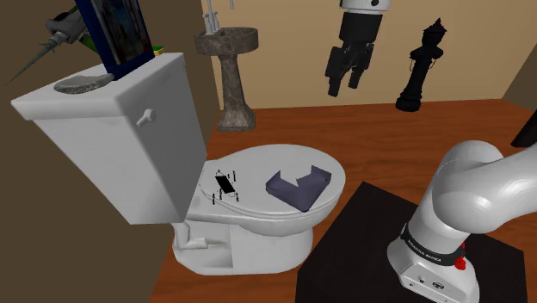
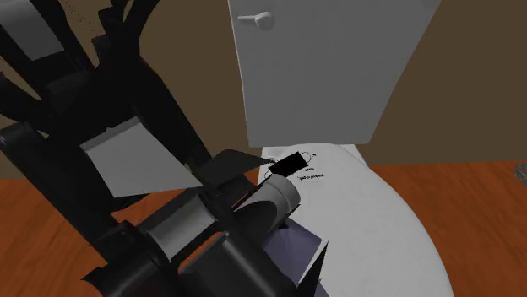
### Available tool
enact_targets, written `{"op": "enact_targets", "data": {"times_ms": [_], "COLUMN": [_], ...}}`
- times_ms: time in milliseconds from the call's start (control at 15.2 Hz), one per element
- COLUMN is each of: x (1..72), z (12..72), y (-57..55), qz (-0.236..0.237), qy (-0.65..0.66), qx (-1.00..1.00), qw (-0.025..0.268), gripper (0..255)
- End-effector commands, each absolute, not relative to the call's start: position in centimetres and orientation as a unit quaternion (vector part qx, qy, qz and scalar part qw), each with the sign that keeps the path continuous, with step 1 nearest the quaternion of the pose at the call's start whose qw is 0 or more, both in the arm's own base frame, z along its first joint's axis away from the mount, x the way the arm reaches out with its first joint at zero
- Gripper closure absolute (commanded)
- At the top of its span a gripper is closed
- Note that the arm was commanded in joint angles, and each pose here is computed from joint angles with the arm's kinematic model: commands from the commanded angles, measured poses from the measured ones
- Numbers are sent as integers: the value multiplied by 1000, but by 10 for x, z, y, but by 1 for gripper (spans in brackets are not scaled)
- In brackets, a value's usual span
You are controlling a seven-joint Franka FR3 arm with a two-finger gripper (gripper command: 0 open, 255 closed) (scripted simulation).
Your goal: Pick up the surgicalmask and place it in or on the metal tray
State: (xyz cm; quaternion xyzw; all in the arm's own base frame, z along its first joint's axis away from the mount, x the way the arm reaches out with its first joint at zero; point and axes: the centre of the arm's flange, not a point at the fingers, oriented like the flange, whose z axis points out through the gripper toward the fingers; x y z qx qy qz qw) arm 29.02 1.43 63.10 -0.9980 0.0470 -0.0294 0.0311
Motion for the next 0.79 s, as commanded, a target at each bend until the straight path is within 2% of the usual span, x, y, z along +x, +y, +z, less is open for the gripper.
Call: {"op": "enact_targets", "data": {"times_ms": [0, 726], "x": [290, 378], "z": [631, 519], "y": [14, 31], "qz": [-29, -32], "qy": [47, 82], "qx": [-998, -993], "qw": [31, 77], "gripper": [0, 0]}}
